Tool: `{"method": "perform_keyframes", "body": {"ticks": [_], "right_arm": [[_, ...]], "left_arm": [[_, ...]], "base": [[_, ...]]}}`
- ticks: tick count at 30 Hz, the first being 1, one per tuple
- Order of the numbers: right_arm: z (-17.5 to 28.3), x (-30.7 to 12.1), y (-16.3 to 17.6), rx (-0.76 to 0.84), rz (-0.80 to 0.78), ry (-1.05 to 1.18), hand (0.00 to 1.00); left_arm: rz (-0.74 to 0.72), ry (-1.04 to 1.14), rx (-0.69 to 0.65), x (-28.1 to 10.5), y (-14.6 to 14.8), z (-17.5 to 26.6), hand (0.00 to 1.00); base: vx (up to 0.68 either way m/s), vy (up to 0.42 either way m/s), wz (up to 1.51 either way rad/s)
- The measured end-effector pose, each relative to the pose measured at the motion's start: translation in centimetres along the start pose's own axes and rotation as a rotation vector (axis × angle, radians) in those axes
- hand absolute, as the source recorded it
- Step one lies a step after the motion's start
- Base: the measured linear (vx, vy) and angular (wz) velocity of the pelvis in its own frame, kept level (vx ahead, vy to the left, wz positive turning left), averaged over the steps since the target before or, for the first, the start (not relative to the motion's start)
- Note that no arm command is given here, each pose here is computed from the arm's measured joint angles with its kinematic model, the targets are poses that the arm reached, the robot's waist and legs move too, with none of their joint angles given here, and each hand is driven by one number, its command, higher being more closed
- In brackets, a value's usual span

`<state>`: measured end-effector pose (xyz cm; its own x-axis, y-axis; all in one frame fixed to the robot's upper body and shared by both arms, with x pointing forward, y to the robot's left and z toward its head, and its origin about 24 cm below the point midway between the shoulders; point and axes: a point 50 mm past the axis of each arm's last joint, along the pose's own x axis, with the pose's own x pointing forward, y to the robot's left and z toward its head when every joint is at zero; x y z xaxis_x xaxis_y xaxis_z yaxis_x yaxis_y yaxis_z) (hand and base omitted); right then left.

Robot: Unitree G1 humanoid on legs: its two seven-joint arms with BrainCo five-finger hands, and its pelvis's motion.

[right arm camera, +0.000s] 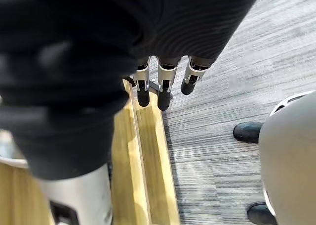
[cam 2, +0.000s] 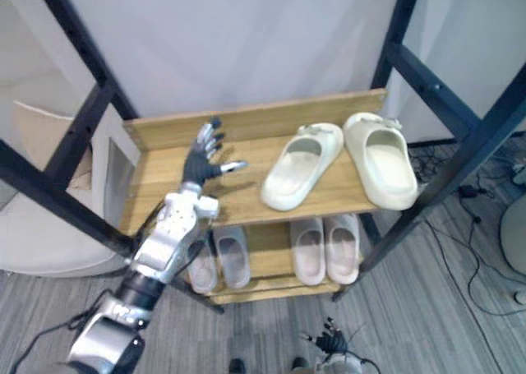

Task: Organize the slippers on the shoe rack

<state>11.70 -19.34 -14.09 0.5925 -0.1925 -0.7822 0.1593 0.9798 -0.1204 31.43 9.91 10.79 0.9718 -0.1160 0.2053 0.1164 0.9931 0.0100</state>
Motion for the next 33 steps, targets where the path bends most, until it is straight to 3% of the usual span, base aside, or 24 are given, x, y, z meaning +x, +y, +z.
{"method": "perform_keyframes", "body": {"ticks": [15,33], "right_arm": [[-0.1,0.2,1.2,-0.044,0.042,0.024,0.0],[0.2,0.5,2.1,-0.045,0.054,0.03,0.0]], "left_arm": [[-0.179,0.004,-0.031,-0.8,-3.1,-0.3,0.0],[-0.445,0.044,-0.01,0.1,-10.6,-0.3,0.0]], "base": [[-0.01,0.0,0.02],[-0.02,0.003,0.0]]}}
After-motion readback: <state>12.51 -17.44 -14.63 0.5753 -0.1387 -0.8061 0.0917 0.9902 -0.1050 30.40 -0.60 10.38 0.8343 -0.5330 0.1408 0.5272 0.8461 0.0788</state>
